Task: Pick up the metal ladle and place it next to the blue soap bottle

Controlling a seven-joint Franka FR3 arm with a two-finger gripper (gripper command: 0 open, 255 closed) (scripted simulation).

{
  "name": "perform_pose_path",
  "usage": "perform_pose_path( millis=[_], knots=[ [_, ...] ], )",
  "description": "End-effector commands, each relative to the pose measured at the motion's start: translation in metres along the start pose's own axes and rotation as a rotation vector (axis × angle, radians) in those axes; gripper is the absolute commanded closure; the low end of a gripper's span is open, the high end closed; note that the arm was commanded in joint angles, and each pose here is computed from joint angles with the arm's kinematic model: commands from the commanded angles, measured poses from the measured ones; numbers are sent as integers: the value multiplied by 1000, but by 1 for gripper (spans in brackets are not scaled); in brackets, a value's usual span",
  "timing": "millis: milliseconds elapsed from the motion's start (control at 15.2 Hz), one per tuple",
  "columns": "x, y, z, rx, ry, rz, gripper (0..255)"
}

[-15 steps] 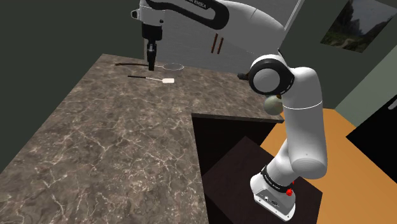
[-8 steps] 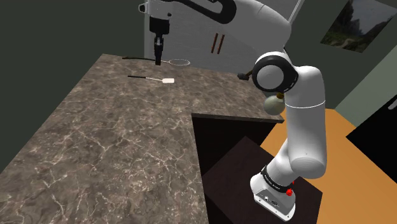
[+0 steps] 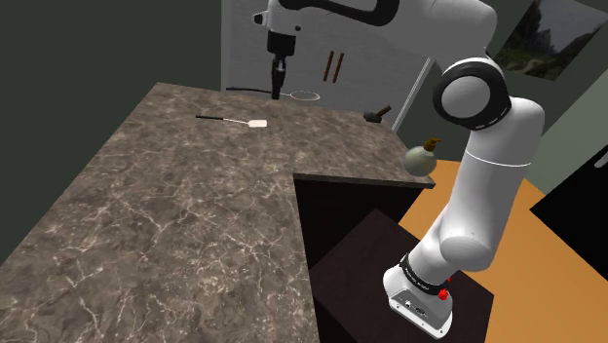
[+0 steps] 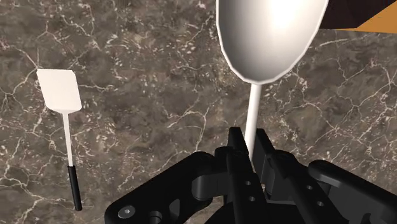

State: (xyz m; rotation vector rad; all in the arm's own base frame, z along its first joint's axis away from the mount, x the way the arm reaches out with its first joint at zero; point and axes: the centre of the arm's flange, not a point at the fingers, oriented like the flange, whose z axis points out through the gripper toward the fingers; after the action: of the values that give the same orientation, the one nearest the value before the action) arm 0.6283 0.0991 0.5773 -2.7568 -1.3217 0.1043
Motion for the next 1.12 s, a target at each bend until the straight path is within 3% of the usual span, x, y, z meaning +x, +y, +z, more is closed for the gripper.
perform_pose_path(
  millis=[0, 1056],
  knots=[
    [-26, 9, 0, 1, 0, -1, 255],
    [-223, 86, -3, 1, 0, -1, 255]
  ],
)
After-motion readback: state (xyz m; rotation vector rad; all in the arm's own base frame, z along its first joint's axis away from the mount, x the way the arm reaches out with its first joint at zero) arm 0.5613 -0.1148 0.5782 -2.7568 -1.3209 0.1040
